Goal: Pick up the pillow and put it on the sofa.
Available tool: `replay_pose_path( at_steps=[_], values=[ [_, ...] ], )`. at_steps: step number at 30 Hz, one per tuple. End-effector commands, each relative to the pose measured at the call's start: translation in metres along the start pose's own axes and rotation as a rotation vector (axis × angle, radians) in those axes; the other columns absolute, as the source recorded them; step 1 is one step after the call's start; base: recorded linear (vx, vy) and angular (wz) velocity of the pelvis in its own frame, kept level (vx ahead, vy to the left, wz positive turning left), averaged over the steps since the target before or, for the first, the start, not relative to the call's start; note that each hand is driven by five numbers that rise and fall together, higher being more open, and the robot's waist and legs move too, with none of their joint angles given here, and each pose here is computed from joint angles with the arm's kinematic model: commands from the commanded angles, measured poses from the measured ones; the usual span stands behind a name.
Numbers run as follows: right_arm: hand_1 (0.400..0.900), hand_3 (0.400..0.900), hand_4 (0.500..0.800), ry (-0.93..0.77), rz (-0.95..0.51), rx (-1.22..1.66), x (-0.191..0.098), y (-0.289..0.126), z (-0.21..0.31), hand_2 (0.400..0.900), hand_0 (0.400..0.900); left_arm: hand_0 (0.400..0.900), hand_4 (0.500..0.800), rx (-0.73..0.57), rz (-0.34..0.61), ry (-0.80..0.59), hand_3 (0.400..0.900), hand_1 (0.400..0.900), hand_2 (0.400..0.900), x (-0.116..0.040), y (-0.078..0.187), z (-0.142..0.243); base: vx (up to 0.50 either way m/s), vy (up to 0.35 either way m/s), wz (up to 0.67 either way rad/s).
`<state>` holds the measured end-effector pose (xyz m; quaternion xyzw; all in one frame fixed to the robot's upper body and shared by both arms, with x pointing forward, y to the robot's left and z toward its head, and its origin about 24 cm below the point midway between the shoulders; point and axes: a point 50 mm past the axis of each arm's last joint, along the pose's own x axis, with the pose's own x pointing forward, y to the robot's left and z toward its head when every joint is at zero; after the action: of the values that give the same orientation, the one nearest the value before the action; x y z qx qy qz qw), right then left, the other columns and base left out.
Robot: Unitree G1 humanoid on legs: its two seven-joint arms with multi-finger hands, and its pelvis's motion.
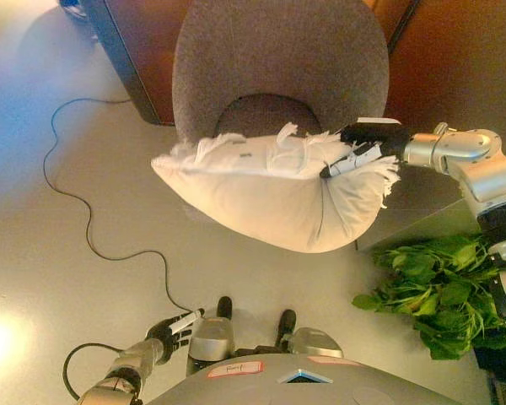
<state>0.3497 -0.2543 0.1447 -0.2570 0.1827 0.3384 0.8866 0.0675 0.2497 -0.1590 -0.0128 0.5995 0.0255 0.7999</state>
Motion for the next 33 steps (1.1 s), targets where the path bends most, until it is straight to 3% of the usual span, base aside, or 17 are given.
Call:
replay_pose_path(
  at_steps=[1,9,17,23,24,25,26,33],
  values=[
    [0.4,0.4,0.5,-0.366,-0.059,0.043,-0.018,-0.034,0.093,0.4,0.4,0.9,0.8,0.1,0.018,0.07,0.9,0.9,0.9,-0.005,0.015,-0.012,0.095,-0.025,0.2],
    [0.4,0.4,0.5,-0.273,-0.224,0.185,-0.03,-0.065,0.076,0.4,0.4,0.9,0.8,0.155,-0.004,0.036,0.9,0.9,0.9,-0.007,0.019,-0.008,0.005,-0.042,0.23],
    [0.4,0.4,0.5,-0.248,-0.436,0.297,-0.055,-0.091,0.078,0.4,0.4,0.9,0.8,0.154,-0.035,-0.113,0.9,0.9,0.9,-0.006,0.015,0.024,-0.161,-0.036,0.17],
    [0.4,0.4,0.5,-0.207,-0.686,0.37,-0.085,-0.112,0.077,0.4,0.4,0.9,0.8,0.137,-0.068,-0.198,0.9,0.9,0.9,-0.007,0.009,0.039,-0.108,-0.009,0.09],
    [0.4,0.4,0.5,-0.172,-0.804,0.375,-0.096,-0.118,0.075,0.4,0.4,0.9,0.8,0.129,-0.069,-0.209,0.9,0.9,0.9,-0.008,0.009,0.041,-0.094,0.02,0.08],
    [0.845,0.845,0.767,-0.136,-0.902,0.388,-0.103,-0.122,0.071,0.845,0.845,0.9,0.8,0.118,-0.071,-0.217,0.9,0.9,0.9,-0.008,0.009,0.042,-0.075,0.03,0.02],
    [0.9,0.9,0.8,-0.126,-0.915,0.402,-0.107,-0.123,0.07,0.9,0.9,0.9,0.8,0.106,-0.07,-0.229,0.9,0.9,0.9,-0.008,0.007,0.042,-0.057,0.032,-0.04],
    [0.9,0.9,0.8,-0.076,-1.026,0.392,-0.136,-0.131,0.074,0.9,0.9,0.9,0.8,0.095,-0.063,-0.233,0.9,0.9,0.9,-0.009,0.01,0.044,-0.007,0.007,-0.03]
  ],
)
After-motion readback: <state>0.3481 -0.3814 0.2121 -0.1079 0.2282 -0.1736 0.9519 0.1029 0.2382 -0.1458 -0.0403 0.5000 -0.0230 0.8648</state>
